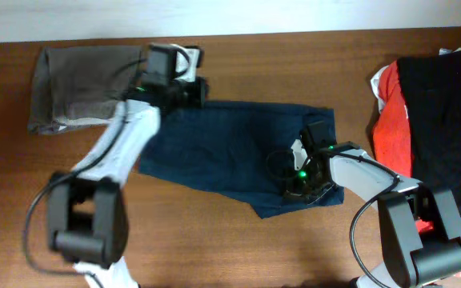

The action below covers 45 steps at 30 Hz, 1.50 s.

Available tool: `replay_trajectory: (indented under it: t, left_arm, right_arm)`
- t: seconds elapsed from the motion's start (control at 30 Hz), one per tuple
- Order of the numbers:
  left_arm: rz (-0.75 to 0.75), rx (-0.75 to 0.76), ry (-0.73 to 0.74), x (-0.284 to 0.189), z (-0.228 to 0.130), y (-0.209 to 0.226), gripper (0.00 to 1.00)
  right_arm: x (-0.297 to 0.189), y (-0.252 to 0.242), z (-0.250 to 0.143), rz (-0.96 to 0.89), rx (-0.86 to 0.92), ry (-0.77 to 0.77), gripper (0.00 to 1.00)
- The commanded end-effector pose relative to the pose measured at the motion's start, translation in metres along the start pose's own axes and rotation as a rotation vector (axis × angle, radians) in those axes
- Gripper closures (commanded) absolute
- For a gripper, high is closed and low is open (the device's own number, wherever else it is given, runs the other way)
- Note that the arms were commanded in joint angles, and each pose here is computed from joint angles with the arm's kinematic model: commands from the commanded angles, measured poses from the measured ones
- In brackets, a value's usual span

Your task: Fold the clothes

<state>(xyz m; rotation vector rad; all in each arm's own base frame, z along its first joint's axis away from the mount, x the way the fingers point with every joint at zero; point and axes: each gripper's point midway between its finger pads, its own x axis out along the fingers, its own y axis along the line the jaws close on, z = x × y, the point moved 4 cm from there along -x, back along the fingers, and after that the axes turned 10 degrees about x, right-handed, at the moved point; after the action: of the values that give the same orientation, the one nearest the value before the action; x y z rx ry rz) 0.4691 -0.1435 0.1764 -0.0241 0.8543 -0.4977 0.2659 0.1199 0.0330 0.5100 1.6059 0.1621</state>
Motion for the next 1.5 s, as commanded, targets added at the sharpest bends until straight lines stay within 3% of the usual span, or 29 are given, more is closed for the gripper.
replay_trajectory:
  t: [0.0,0.03,0.1,0.13,0.2,0.3,0.57,0.6,0.67,0.7,0.77,0.83,0.9,0.97,1.07,1.17,1.4,1.47]
  left_arm:
    - [0.276,-0.097,0.162,-0.072,-0.028,0.073,0.9]
    - [0.289,-0.162,0.287,-0.08,-0.06,0.095,0.74]
    - [0.287,-0.197,0.405,-0.077,-0.097,0.117,0.39]
    - [0.284,-0.217,0.451,-0.07,-0.114,0.128,0.31]
    - [0.253,-0.234,0.526,-0.048,-0.141,0.14,0.31]
    - [0.104,-0.157,0.551,-0.018,-0.153,0.128,0.3]
    - [0.07,-0.031,0.506,0.006,-0.138,0.104,0.28]
    - [0.069,-0.034,0.514,0.008,-0.14,0.104,0.01]
    - [0.059,-0.047,0.547,0.017,-0.151,0.106,0.04]
    - [0.051,-0.058,0.575,0.024,-0.161,0.108,0.21]
    - [0.051,-0.064,0.599,0.03,-0.169,0.11,0.22]
    - [0.067,-0.061,0.609,0.029,-0.171,0.112,0.33]
    - [0.063,-0.065,0.621,0.027,-0.173,0.111,0.33]
    - [0.071,-0.105,0.634,0.026,-0.175,0.11,0.44]
    - [0.082,-0.108,0.644,0.026,-0.177,0.111,0.46]
    - [0.084,-0.105,0.664,0.029,-0.182,0.11,0.71]
    - [0.062,-0.047,0.69,0.038,-0.183,0.087,0.74]
    - [0.131,-0.024,0.713,0.035,-0.185,0.096,0.77]
  right_arm:
    - [0.008,-0.013,-0.008,-0.057,0.005,0.022,0.94]
    - [0.008,-0.013,-0.008,-0.056,0.005,0.021,0.91]
    - [0.008,-0.013,-0.008,-0.057,0.005,0.022,0.9]
    - [0.008,-0.014,-0.008,-0.057,0.005,0.022,0.9]
    - [0.008,-0.013,-0.007,-0.057,0.004,0.021,0.9]
    - [0.008,-0.013,-0.007,-0.057,0.004,0.021,0.89]
    - [0.008,-0.013,-0.007,-0.056,0.002,0.019,0.9]
    - [0.008,-0.013,-0.007,-0.056,0.002,0.019,0.9]
    - [0.008,-0.013,-0.007,-0.056,0.002,0.019,0.89]
    - [0.008,-0.013,-0.007,-0.056,0.002,0.019,0.89]
    - [0.008,-0.013,-0.007,-0.056,0.002,0.019,0.9]
    - [0.008,-0.013,-0.007,-0.056,0.002,0.019,0.9]
    - [0.008,-0.013,-0.007,-0.056,0.002,0.019,0.9]
    - [0.008,-0.013,-0.007,-0.055,0.003,0.019,0.89]
    - [0.008,-0.013,-0.007,-0.055,0.002,0.019,0.89]
    - [0.008,-0.013,-0.007,-0.055,0.002,0.019,0.89]
    - [0.008,-0.013,-0.007,-0.055,0.003,0.019,0.89]
    - [0.008,-0.013,-0.007,-0.055,0.002,0.019,0.9]
